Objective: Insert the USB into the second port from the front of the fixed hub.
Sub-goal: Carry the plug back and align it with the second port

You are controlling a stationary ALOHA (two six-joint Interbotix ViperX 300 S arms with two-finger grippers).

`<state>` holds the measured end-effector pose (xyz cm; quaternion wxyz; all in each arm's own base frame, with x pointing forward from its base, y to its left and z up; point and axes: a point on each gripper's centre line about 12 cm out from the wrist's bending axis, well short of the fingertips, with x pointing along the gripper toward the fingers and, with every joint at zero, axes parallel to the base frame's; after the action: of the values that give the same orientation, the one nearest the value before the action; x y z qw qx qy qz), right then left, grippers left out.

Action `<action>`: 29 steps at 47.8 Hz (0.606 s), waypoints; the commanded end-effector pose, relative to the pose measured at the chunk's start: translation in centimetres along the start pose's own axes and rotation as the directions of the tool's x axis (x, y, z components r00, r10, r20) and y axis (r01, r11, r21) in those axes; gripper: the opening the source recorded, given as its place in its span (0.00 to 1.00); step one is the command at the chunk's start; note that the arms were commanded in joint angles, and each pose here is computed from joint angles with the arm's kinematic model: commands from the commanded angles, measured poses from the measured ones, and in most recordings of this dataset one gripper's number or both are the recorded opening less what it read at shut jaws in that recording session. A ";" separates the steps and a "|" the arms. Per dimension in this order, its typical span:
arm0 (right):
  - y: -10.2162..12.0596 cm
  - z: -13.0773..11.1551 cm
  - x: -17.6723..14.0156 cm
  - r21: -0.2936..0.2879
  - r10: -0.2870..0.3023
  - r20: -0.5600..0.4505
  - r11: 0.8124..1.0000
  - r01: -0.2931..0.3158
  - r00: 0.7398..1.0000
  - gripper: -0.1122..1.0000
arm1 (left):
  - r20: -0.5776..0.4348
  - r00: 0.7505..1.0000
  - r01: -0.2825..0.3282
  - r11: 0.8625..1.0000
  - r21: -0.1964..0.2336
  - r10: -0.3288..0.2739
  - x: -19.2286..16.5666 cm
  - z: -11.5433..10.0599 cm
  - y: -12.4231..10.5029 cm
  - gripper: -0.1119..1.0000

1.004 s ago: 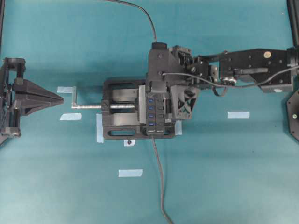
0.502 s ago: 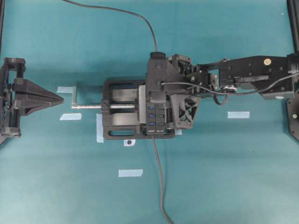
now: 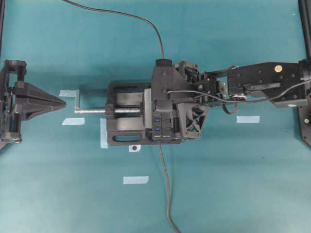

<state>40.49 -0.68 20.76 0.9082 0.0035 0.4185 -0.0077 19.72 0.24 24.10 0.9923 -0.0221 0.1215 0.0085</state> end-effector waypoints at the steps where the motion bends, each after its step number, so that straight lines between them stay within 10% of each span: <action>1: 0.2 0.8 -0.5 0.004 0.002 0.029 1.000 -0.003 1.000 0.18 | 0.022 1.000 0.000 1.000 0.000 0.000 0.1 0.9 0.0 0.10; 29: 0.3 -0.5 1.4 0.002 0.004 -0.008 1.000 -0.004 1.000 0.18 | 0.020 1.000 -0.001 1.000 0.000 0.001 0.1 0.8 0.0 0.10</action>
<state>40.79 -0.63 18.63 0.9007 0.0033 0.4345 -0.0069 19.72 0.24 24.10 0.9923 -0.0228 0.1215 0.0086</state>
